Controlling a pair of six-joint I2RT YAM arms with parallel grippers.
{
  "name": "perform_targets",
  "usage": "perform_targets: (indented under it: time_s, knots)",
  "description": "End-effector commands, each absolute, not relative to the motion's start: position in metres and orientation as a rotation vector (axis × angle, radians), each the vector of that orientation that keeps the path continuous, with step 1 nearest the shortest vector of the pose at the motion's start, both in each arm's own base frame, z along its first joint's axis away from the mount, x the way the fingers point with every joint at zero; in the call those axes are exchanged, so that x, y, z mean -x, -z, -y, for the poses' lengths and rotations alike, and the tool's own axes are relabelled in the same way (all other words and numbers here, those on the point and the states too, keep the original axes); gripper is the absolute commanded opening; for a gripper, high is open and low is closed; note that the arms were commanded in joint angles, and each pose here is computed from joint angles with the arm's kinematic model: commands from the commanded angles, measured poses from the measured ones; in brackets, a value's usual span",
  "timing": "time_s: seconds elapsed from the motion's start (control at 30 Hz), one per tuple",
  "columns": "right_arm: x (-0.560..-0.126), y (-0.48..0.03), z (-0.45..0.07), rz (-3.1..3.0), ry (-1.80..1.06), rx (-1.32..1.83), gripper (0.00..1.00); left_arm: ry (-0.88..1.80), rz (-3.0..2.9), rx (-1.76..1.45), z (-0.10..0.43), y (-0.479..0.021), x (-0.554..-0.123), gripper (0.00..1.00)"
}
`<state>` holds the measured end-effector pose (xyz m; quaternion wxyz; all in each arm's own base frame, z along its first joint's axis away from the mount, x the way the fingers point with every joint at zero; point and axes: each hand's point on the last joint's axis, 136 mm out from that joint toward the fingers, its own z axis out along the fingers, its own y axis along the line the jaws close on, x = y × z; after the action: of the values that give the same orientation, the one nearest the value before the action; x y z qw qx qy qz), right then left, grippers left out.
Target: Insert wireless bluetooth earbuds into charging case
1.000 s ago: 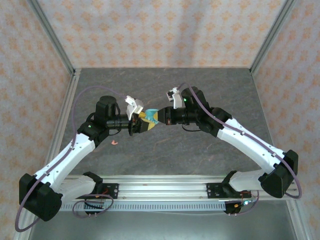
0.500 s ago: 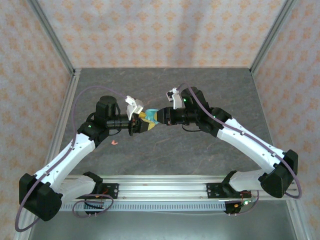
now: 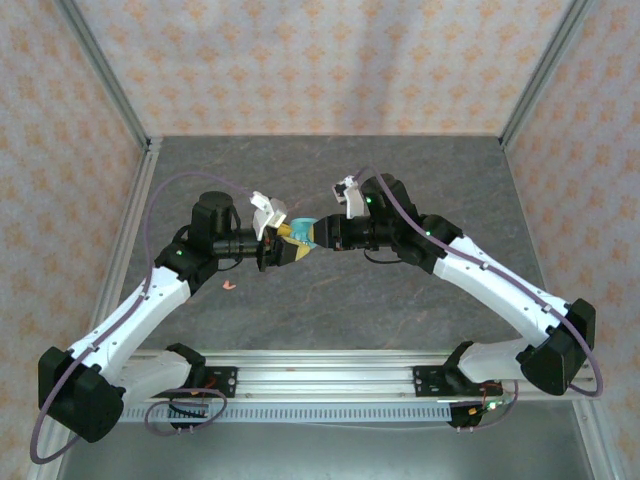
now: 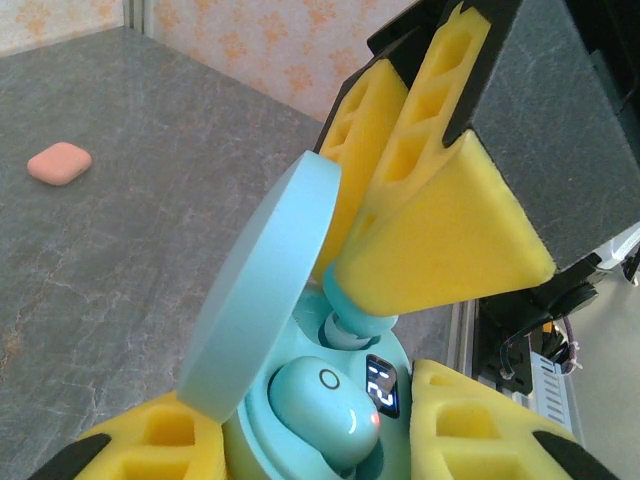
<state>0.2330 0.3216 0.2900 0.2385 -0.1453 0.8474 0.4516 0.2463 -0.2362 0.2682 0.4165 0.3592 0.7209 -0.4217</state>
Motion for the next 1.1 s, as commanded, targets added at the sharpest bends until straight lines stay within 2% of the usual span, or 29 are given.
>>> perform_targets:
  time_s: [0.0,0.57,1.07]
  knots:
    - [-0.236,-0.296,-0.321,-2.307,-1.206,0.404,0.26,1.053,-1.739,-0.913,0.237,-0.293,-0.247,0.05]
    - [-0.234,-0.304,-0.319,-2.287,-1.219,0.4,0.28,1.053,-1.739,-0.913,0.237,-0.294,-0.247,0.05]
    - [-0.226,-0.353,-0.282,-2.143,-1.15,0.343,0.3,1.053,-1.718,-0.914,0.237,-0.303,-0.248,0.05]
